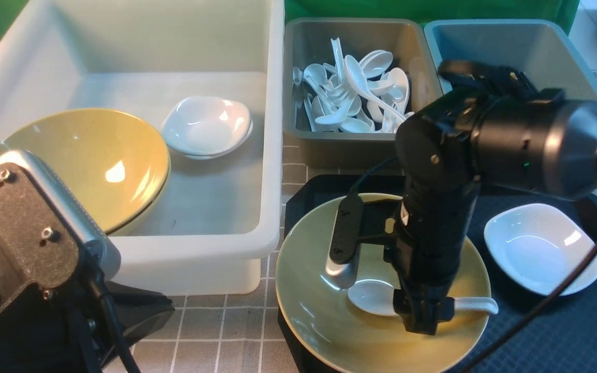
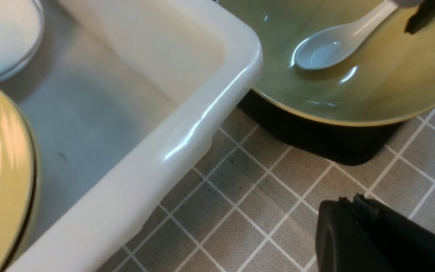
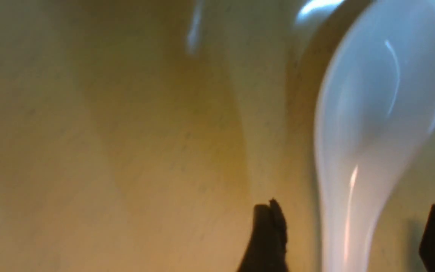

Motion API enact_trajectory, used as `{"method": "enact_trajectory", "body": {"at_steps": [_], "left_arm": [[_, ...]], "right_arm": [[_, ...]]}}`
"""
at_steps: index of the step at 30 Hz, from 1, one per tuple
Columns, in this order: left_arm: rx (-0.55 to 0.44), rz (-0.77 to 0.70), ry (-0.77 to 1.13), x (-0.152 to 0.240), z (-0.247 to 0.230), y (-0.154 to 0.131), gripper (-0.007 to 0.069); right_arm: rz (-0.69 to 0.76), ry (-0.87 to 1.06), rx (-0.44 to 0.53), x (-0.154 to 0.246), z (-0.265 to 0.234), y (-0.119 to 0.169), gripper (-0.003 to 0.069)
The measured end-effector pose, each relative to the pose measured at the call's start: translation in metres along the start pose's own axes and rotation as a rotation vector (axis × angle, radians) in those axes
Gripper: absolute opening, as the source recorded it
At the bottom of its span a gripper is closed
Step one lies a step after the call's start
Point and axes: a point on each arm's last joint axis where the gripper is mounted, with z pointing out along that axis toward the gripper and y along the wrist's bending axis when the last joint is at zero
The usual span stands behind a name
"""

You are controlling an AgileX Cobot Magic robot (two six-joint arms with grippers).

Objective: On grey table put chopsticks spoon bowls plates into blue grey white boxes.
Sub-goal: 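Reach down and grasp the white spoon resting in the bowl with the right gripper, then place the white spoon into the bin of spoons with the right gripper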

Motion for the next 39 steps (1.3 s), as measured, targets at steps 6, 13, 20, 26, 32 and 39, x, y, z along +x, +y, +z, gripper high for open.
{"method": "enact_trajectory", "body": {"at_steps": [6, 13, 20, 26, 32, 39], "left_arm": [[-0.003, 0.002, -0.034, -0.003, 0.0, 0.0, -0.0011], [-0.012, -0.004, -0.123, -0.013, 0.003, 0.001, -0.0011], [-0.073, -0.119, -0.082, -0.011, 0.008, 0.013, -0.0011], [-0.178, -0.156, 0.047, -0.024, 0.008, 0.046, -0.0011], [-0.059, -0.157, 0.022, -0.059, 0.017, 0.074, -0.0011], [0.17, -0.148, -0.061, -0.084, 0.059, 0.082, -0.0011]], "right_arm": [[0.015, 0.041, -0.027, 0.0, 0.011, -0.001, 0.0317], [0.024, 0.05, -0.033, -0.005, -0.006, -0.004, 0.0167], [0.105, -0.176, 0.114, -0.028, -0.077, -0.028, 0.0167], [0.336, -0.49, 0.287, -0.032, -0.125, -0.069, 0.0167], [0.546, -0.717, 0.381, -0.024, -0.139, -0.105, 0.0167], [0.711, -0.924, 0.471, -0.02, -0.12, -0.159, 0.0179]]}}
